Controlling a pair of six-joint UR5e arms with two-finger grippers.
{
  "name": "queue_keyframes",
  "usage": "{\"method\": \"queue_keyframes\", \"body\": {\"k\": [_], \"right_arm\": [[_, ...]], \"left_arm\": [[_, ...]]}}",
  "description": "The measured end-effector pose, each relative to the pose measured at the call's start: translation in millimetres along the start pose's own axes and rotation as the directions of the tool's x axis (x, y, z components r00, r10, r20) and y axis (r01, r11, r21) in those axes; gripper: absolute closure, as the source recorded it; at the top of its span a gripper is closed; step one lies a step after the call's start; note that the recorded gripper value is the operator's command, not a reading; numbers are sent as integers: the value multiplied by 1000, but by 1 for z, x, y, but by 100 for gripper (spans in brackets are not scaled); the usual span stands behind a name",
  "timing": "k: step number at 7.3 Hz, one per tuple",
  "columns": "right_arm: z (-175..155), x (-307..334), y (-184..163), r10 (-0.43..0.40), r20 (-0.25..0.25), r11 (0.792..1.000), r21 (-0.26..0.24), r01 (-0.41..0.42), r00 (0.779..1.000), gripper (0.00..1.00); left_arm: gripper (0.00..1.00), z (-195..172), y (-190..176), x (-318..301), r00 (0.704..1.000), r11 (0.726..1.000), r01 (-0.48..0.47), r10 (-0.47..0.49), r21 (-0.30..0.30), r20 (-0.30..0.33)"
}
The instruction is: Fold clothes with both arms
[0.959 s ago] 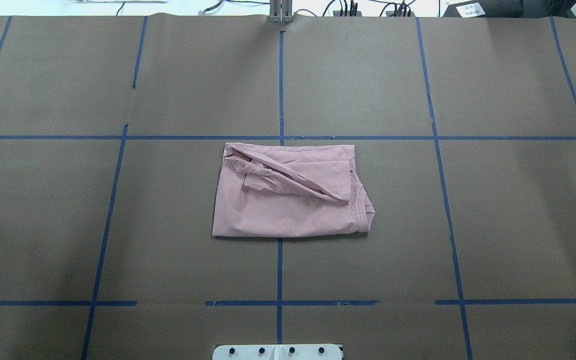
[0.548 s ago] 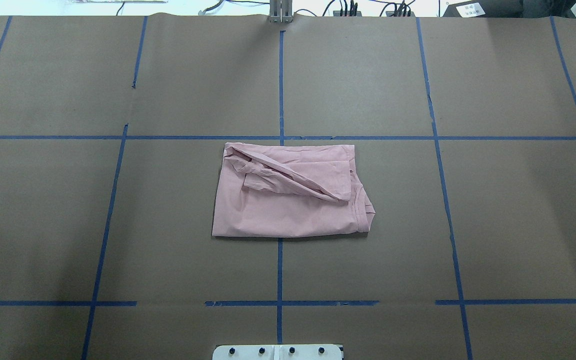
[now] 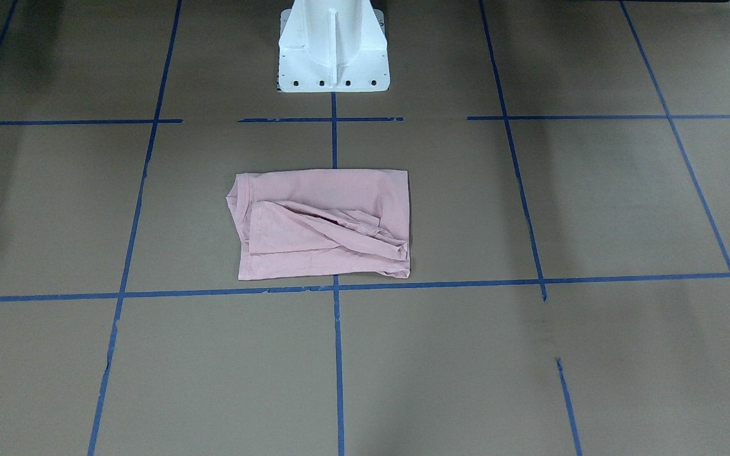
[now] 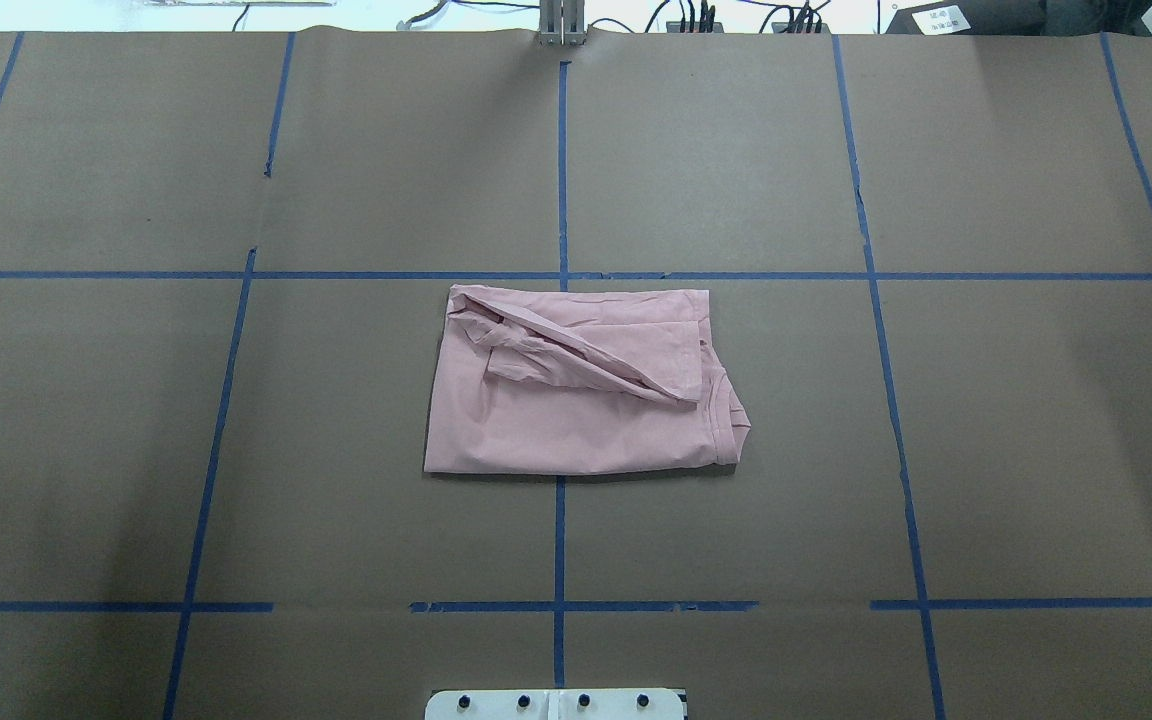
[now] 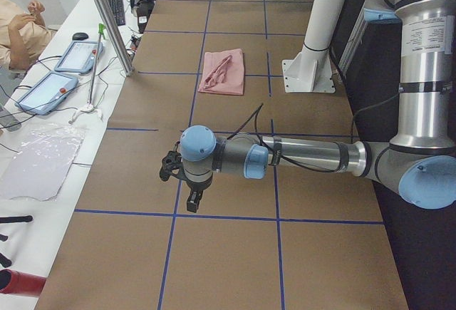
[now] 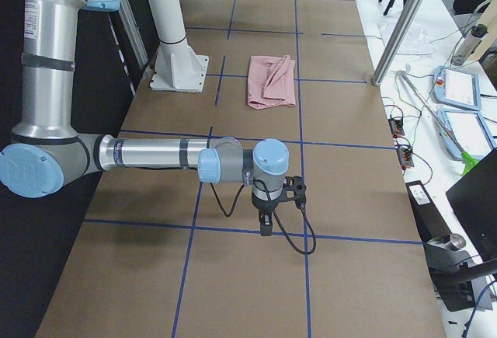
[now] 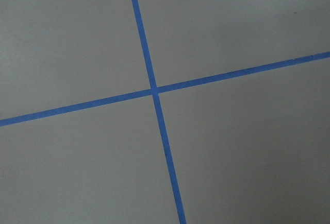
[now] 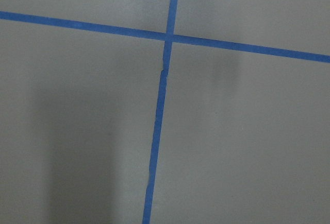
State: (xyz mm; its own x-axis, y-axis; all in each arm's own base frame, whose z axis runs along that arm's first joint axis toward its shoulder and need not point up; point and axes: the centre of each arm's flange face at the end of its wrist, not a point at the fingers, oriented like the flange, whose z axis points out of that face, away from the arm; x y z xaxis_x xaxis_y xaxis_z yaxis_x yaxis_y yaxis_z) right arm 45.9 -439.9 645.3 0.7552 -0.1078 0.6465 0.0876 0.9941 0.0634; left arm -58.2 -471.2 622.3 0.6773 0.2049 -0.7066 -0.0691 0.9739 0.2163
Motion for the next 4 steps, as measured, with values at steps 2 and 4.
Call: {"method": "queue_keyframes", "body": {"k": [2, 4], "right_arm": [[1, 3, 3, -5, -9, 1000, -2, 5, 1000, 0], [0, 2, 3, -5, -8, 1000, 1, 5, 1000, 0]], "left_arm": [[0, 2, 1, -2, 1000, 1000, 3, -3, -4, 3], [0, 3, 3, -3, 1000, 1000, 6, -6, -7, 4]]}}
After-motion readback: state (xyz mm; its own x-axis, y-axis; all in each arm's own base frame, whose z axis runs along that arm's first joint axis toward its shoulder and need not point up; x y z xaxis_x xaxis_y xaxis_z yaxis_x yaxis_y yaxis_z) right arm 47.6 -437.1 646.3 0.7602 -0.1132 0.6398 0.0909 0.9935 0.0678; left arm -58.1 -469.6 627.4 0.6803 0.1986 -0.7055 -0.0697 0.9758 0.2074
